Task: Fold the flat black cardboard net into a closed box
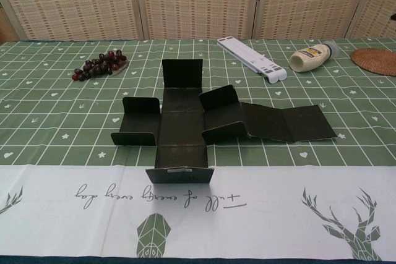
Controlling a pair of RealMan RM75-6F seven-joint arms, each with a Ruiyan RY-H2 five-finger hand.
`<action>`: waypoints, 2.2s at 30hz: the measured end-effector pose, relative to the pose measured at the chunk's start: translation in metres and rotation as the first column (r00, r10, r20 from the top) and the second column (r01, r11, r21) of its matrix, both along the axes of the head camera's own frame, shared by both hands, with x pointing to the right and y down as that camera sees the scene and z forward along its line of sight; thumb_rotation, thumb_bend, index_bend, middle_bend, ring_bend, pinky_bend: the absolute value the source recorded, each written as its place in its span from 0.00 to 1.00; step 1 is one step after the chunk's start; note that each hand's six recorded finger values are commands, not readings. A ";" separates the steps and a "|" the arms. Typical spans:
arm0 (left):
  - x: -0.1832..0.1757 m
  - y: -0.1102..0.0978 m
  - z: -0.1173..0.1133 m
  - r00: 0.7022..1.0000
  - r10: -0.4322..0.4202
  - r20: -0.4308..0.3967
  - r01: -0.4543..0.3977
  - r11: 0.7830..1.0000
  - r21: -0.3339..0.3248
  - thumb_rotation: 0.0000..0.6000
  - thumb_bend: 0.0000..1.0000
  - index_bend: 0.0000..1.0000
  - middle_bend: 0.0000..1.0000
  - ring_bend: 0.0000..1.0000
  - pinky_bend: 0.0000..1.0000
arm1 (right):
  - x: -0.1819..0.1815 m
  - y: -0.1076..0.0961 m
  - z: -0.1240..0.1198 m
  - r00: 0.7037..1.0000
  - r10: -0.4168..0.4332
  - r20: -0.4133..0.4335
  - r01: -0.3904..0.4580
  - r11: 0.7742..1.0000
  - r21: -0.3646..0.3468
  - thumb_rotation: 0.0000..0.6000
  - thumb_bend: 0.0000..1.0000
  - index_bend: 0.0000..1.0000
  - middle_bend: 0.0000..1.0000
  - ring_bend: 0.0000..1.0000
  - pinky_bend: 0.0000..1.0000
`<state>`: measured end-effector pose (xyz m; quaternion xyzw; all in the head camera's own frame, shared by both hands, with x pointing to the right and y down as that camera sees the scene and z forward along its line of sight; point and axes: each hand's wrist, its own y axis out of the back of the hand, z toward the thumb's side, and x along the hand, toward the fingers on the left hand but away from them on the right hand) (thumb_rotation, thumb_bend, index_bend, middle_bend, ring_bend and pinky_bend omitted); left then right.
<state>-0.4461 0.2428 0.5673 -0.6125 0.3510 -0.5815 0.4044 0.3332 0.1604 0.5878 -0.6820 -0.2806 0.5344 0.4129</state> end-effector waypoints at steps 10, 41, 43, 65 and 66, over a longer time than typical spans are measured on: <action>-0.005 0.004 -0.002 1.000 -0.003 -0.004 0.003 1.000 -0.007 1.00 0.11 0.07 0.05 0.12 0.19 | -0.073 -0.020 0.053 0.998 -0.005 0.063 0.018 0.977 -0.215 1.00 0.13 0.00 0.00 0.71 0.92; -0.005 0.008 0.006 1.000 0.018 -0.021 -0.019 0.998 -0.062 1.00 0.11 0.07 0.05 0.12 0.19 | -0.162 -0.049 0.153 0.990 -0.010 -0.143 -0.051 0.908 -0.416 1.00 0.14 0.00 0.04 0.71 0.92; -0.006 0.008 0.006 1.000 0.016 -0.021 -0.017 0.998 -0.062 1.00 0.11 0.07 0.05 0.12 0.19 | -0.164 -0.051 0.155 0.989 -0.011 -0.150 -0.053 0.907 -0.419 1.00 0.15 0.00 0.05 0.71 0.92; 0.009 -0.015 0.015 0.997 0.053 -0.061 -0.054 0.998 -0.016 1.00 0.11 0.23 0.12 0.23 0.27 | -0.190 -0.061 0.161 0.985 -0.089 -0.148 0.026 0.922 -0.385 1.00 0.35 0.25 0.29 0.76 0.92; 0.014 -0.021 0.019 0.995 0.064 -0.078 -0.065 0.998 -0.005 1.00 0.11 0.27 0.16 0.27 0.31 | -0.190 -0.062 0.160 0.986 -0.087 -0.141 0.028 0.925 -0.378 1.00 0.35 0.26 0.29 0.77 0.92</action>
